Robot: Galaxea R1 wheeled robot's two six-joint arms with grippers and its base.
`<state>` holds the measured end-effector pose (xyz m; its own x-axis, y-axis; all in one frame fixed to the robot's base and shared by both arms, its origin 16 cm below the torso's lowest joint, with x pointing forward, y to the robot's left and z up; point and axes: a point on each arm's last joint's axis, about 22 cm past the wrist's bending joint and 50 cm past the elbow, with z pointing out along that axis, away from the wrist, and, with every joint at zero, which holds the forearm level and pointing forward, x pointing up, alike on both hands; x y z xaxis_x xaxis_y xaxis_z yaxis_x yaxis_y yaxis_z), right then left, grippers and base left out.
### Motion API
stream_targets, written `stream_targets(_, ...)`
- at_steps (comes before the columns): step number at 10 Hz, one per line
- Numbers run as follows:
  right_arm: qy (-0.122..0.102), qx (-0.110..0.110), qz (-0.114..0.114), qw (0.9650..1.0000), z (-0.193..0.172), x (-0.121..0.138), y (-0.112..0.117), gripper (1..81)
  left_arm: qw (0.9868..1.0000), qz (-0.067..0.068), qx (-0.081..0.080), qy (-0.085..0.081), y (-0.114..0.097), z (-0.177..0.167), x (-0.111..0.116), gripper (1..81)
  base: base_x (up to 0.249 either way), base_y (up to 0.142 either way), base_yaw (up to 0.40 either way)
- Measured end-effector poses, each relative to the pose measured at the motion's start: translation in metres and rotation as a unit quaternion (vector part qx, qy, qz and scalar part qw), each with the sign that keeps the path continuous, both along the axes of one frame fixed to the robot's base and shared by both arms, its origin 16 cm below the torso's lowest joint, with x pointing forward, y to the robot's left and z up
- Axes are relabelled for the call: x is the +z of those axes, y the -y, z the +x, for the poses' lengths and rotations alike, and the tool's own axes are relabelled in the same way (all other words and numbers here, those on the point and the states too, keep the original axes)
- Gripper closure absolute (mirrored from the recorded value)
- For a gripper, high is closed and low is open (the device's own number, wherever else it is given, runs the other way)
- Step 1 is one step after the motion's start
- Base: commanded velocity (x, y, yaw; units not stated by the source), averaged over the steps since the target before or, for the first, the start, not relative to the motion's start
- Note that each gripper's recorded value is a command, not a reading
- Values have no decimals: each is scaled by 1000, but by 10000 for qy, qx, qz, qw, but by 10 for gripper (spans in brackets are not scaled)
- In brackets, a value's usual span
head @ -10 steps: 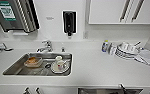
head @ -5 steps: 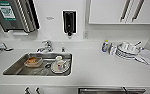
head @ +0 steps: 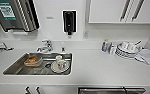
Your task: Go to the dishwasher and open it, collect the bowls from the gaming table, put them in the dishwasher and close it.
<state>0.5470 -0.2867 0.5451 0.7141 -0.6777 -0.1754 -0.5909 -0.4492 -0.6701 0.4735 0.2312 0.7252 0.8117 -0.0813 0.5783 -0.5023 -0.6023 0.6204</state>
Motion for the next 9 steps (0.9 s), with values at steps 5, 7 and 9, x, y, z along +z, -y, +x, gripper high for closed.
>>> stream_targets(5, -114, -29, -12, 9999, -7, -16, -5, 10, 10000, 31, -11, -57, -2, -5, -3, 10, -88, 0, 0)
stream_targets(7, -311, 48, -47, 9995, -25, -27, -7, 10, 10000, 19, -7, -43, -1, -4, -2, 10, -71, 0, 0)
stream_targets(9, -541, 128, -68, 9984, -42, -39, -14, 10, 10000, 38, -10, -77, -2, -8, -4, 10, 0, 0, 0)
